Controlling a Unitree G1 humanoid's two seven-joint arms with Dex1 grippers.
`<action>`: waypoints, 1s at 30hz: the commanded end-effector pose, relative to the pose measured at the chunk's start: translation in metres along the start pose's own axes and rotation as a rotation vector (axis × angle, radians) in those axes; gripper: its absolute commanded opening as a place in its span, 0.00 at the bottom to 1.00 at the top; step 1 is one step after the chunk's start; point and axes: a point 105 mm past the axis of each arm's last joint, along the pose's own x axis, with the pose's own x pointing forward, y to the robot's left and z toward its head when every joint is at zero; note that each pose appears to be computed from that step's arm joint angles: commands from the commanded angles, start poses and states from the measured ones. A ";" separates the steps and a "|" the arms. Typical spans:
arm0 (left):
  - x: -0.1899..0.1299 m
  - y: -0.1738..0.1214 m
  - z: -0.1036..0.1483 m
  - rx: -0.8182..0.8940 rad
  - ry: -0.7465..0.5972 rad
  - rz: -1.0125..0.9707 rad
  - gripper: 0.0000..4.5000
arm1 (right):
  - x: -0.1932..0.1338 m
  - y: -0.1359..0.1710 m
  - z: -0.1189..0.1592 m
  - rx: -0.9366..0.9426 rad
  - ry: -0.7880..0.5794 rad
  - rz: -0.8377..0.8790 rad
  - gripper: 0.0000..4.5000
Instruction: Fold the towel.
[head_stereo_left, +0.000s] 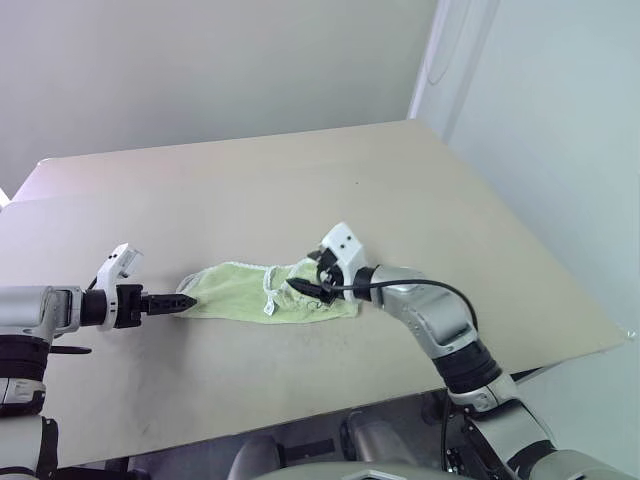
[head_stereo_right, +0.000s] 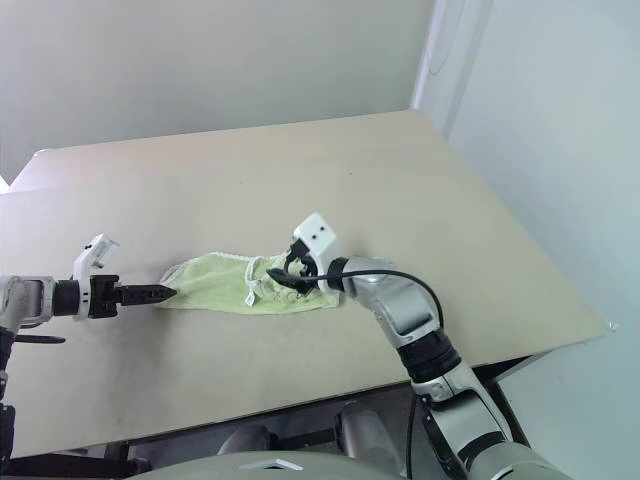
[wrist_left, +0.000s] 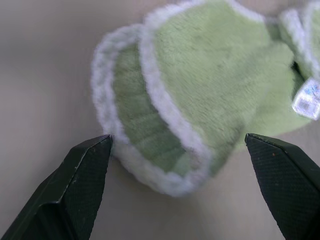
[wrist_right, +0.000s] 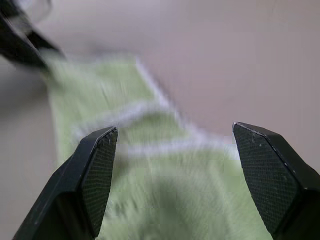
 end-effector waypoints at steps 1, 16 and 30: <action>-0.005 -0.003 0.016 -0.020 -0.071 -0.020 1.00 | -0.012 0.008 0.039 0.072 -0.164 0.041 0.85; -0.004 0.004 -0.001 -0.100 -0.061 -0.005 1.00 | -0.069 0.023 0.011 -0.263 -0.025 0.119 0.85; 0.013 -0.001 -0.021 -0.180 -0.063 -0.039 1.00 | -0.081 -0.002 -0.002 -0.220 0.009 -0.014 0.85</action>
